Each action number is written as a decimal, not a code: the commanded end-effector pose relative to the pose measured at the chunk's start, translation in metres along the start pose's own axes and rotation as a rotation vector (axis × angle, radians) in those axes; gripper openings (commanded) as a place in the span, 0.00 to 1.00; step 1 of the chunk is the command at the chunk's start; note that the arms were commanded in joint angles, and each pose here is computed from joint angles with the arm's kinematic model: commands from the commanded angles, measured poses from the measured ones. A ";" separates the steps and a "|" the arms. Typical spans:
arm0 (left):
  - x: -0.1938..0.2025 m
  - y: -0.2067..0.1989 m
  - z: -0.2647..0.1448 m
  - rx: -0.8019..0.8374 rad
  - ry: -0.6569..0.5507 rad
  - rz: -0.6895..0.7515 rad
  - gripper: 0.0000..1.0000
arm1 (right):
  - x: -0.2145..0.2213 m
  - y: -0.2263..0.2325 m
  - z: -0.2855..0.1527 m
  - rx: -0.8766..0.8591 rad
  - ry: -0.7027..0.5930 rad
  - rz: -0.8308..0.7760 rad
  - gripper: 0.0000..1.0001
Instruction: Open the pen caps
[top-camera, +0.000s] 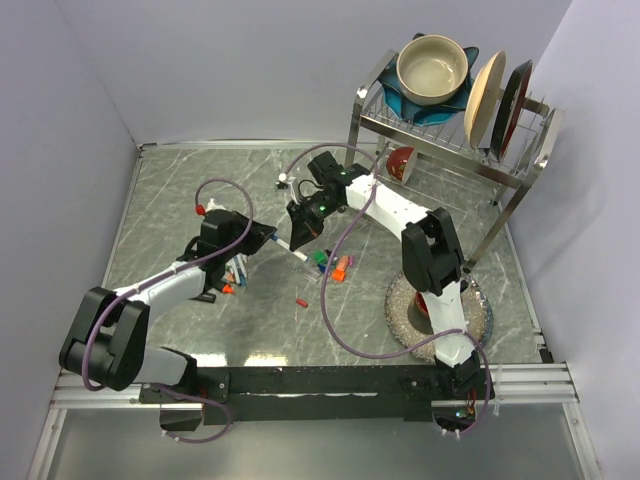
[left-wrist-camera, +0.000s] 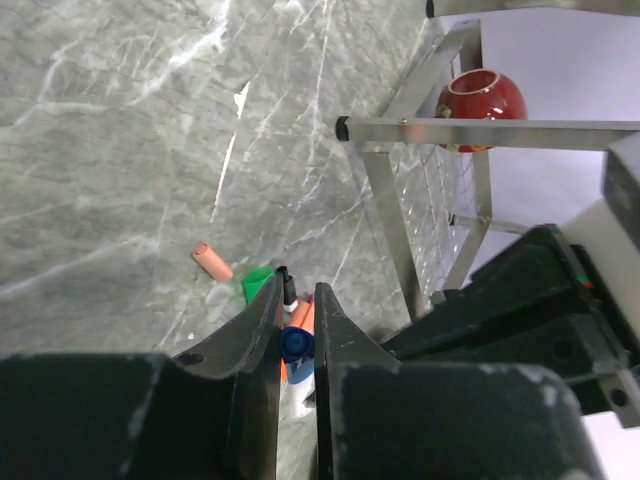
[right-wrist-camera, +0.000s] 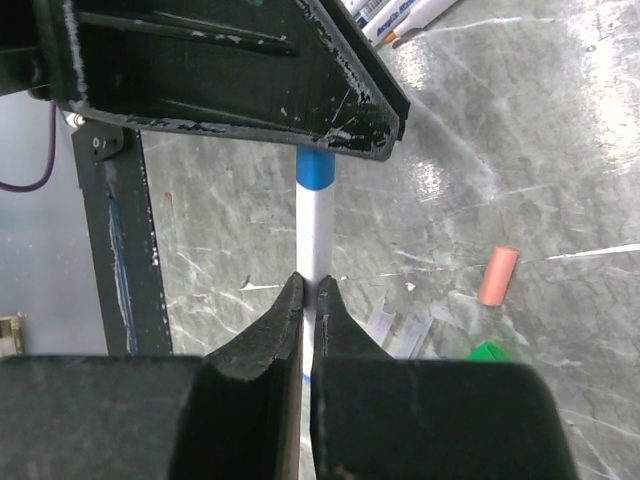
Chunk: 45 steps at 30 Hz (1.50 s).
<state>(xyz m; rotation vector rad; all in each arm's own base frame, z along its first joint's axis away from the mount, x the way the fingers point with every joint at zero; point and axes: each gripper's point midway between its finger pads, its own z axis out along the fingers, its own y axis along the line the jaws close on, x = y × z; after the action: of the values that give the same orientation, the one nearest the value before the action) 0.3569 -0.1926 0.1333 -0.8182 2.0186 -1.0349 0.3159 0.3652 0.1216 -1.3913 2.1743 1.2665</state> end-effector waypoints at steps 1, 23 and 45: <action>0.002 -0.031 -0.004 0.116 0.032 -0.004 0.01 | -0.022 0.020 -0.012 -0.013 -0.060 -0.059 0.00; 0.000 -0.049 -0.030 0.203 0.011 -0.031 0.01 | -0.021 0.048 0.002 -0.104 -0.053 -0.023 0.00; -0.010 -0.042 -0.029 0.116 -0.014 -0.017 0.01 | -0.019 0.053 0.003 -0.110 -0.070 0.020 0.00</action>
<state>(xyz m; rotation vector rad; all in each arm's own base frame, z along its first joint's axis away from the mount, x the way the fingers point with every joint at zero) 0.3406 -0.2073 0.1688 -0.7497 1.9564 -1.2246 0.2914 0.3882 0.1371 -1.3231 2.1747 1.4149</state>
